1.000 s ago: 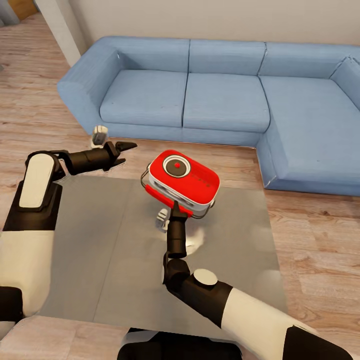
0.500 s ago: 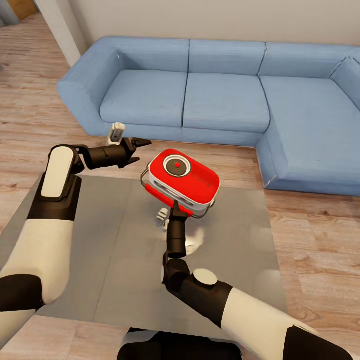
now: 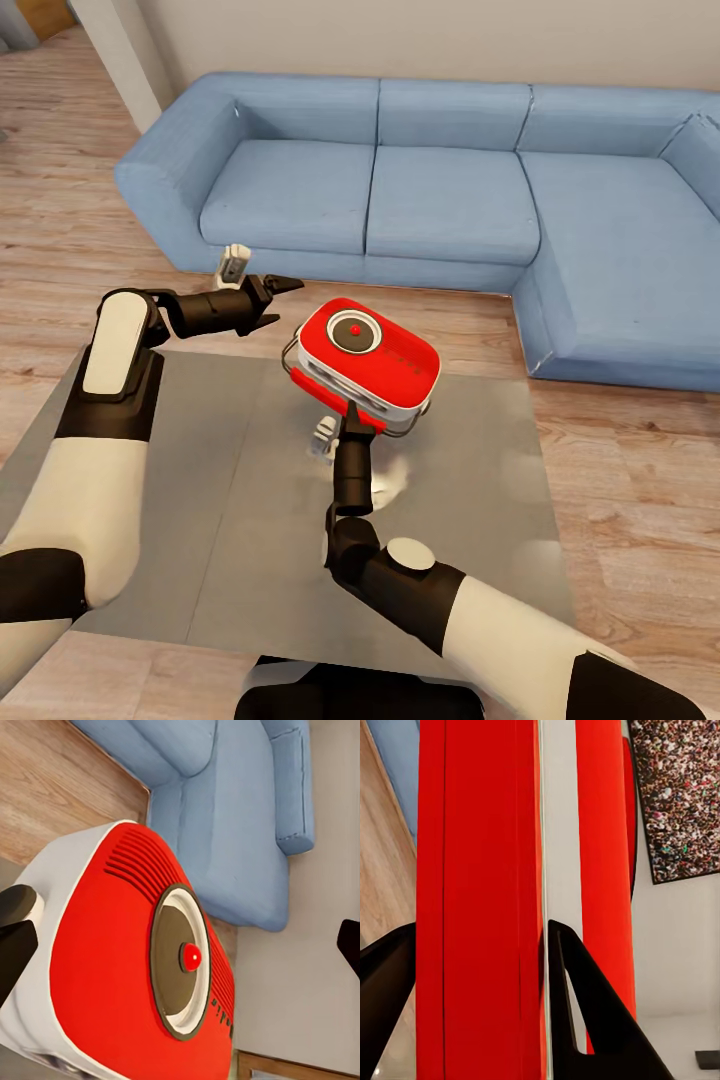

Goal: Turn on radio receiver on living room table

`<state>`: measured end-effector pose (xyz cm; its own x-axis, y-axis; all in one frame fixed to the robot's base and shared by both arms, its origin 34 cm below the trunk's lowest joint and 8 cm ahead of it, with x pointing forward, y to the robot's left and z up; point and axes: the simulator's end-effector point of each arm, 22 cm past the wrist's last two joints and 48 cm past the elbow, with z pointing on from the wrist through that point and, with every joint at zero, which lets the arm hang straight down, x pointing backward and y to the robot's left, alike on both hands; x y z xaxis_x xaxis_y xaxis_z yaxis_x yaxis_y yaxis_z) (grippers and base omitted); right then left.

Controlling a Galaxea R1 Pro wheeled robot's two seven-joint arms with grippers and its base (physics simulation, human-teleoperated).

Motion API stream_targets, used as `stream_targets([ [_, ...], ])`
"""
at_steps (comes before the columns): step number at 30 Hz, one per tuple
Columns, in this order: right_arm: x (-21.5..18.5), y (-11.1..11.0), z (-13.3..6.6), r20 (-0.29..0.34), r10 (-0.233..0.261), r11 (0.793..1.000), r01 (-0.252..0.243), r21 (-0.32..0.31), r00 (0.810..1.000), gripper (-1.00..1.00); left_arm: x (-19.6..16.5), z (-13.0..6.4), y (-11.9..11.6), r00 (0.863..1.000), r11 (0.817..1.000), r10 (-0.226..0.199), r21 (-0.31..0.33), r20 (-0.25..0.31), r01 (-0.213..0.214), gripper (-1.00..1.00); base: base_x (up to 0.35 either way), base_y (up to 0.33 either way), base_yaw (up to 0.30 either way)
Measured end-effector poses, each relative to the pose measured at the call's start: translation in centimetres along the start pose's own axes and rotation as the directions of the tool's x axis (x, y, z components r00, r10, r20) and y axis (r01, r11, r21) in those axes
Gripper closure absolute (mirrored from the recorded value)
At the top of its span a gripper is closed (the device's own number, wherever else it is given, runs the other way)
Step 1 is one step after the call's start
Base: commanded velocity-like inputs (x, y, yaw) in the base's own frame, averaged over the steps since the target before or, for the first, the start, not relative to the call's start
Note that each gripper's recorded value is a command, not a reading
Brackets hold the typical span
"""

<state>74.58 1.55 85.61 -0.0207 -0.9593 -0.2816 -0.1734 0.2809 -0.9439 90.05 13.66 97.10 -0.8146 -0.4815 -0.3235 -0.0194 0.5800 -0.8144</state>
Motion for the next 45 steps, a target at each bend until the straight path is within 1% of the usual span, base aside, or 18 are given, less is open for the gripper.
stream_targets([
  [8, -0.1, 0.2, -0.1, 0.004, -0.006, 1.000, 0.006, -0.003, 1.000, 1.00, 0.0, 0.1, -0.2, 1.000, 1.000, -0.001, 0.004, 0.000, 0.001, -1.00, 0.000, 0.000, 0.000],
  [10, -1.2, 1.1, -1.2, 0.045, -0.017, 1.000, 0.018, -0.021, 0.999, 1.00, 0.3, 0.3, -0.6, 1.000, 1.000, -0.004, 0.013, -0.005, 0.004, -1.00, 0.000, 0.000, 0.000],
  [13, -3.3, 2.8, -3.8, 0.123, -0.048, 0.997, 0.054, -0.046, 0.991, 1.00, 0.8, 0.8, -1.2, 1.000, 1.000, -0.009, 0.025, -0.013, 0.009, -1.00, 0.000, 0.000, 0.000],
  [14, -4.1, 3.5, -4.7, 0.152, -0.045, 0.997, 0.055, -0.060, 0.987, 1.00, 1.0, 1.0, -1.3, 1.000, 1.000, -0.009, 0.028, -0.016, 0.009, -1.00, 0.000, 0.000, 0.000],
  [15, -4.5, 3.9, -5.5, 0.170, -0.054, 0.996, 0.066, -0.067, 0.984, 1.00, 1.4, 1.2, -1.6, 1.000, 1.000, -0.003, 0.030, -0.025, 0.004, -1.00, 0.000, 0.000, 0.000],
  [17, -4.8, 4.5, -6.2, 0.181, -0.053, 0.994, 0.068, -0.080, 0.982, 1.00, 2.5, 1.9, -2.0, 0.998, 0.999, 0.019, 0.026, -0.054, -0.018, -1.00, 0.000, 0.000, 0.000],
  [18, -4.9, 4.8, -6.6, 0.184, -0.049, 0.994, 0.067, -0.089, 0.982, 1.00, 3.3, 2.3, -2.1, 0.997, 0.999, 0.033, 0.022, -0.074, -0.032, -1.00, 0.000, 0.000, 0.000],
  [19, -4.9, 5.1, -6.9, 0.188, -0.046, 0.993, 0.065, -0.097, 0.981, 1.00, 4.6, 3.0, -2.0, 0.993, 0.999, 0.048, 0.013, -0.106, -0.047, -1.00, 0.000, 0.000, 0.000],
  [21, -5.1, 5.3, -7.2, 0.194, -0.046, 0.993, 0.066, -0.101, 0.980, 1.00, 5.6, 3.6, -1.7, 0.989, 0.998, 0.056, 0.001, -0.134, -0.057, -1.00, 0.000, 0.000, 0.000],
  [23, -5.6, 5.6, -7.8, 0.216, -0.046, 0.992, 0.071, -0.108, 0.975, 1.00, 6.4, 4.0, -1.2, 0.986, 0.998, 0.056, -0.011, -0.156, -0.058, -1.00, 0.000, 0.000, 0.000],
  [26, -6.2, 5.9, -8.5, 0.242, -0.056, 0.990, 0.085, -0.109, 0.969, 1.00, 6.9, 4.2, -0.6, 0.984, 0.998, 0.049, -0.025, -0.171, -0.054, -1.00, 0.000, 0.000, 0.000],
  [30, -6.4, 6.1, -8.8, 0.253, -0.062, 0.990, 0.093, -0.109, 0.966, 1.00, 7.2, 4.3, -0.2, 0.982, 0.998, 0.046, -0.034, -0.181, -0.053, -1.00, 0.000, 0.000, 0.000],
  [35, -6.4, 6.2, -8.9, 0.253, -0.060, 0.989, 0.092, -0.113, 0.966, 1.00, 8.4, 4.8, -0.1, 0.975, 0.996, 0.068, -0.043, -0.210, -0.079, -1.00, 0.000, 0.000, 0.000],
  [36, -6.4, 6.3, -8.9, 0.252, -0.060, 0.989, 0.091, -0.114, 0.966, 1.00, 8.4, 4.8, 0.0, 0.975, 0.996, 0.069, -0.044, -0.211, -0.080, 1.00, 0.000, 0.000, 0.000],
  [42, -6.2, 6.2, -8.7, 0.244, -0.060, 0.989, 0.090, -0.113, 0.968, 1.00, 7.7, 4.1, 0.8, 0.976, 0.994, 0.076, -0.061, -0.202, -0.090, 1.00, 0.000, 0.000, 0.000],
  [45, -6.1, 6.1, -8.6, 0.240, -0.059, 0.990, 0.088, -0.112, 0.969, 1.00, 7.6, 3.9, 0.8, 0.977, 0.995, 0.072, -0.055, -0.202, -0.084, 1.00, 0.000, 0.000, 0.000],
])
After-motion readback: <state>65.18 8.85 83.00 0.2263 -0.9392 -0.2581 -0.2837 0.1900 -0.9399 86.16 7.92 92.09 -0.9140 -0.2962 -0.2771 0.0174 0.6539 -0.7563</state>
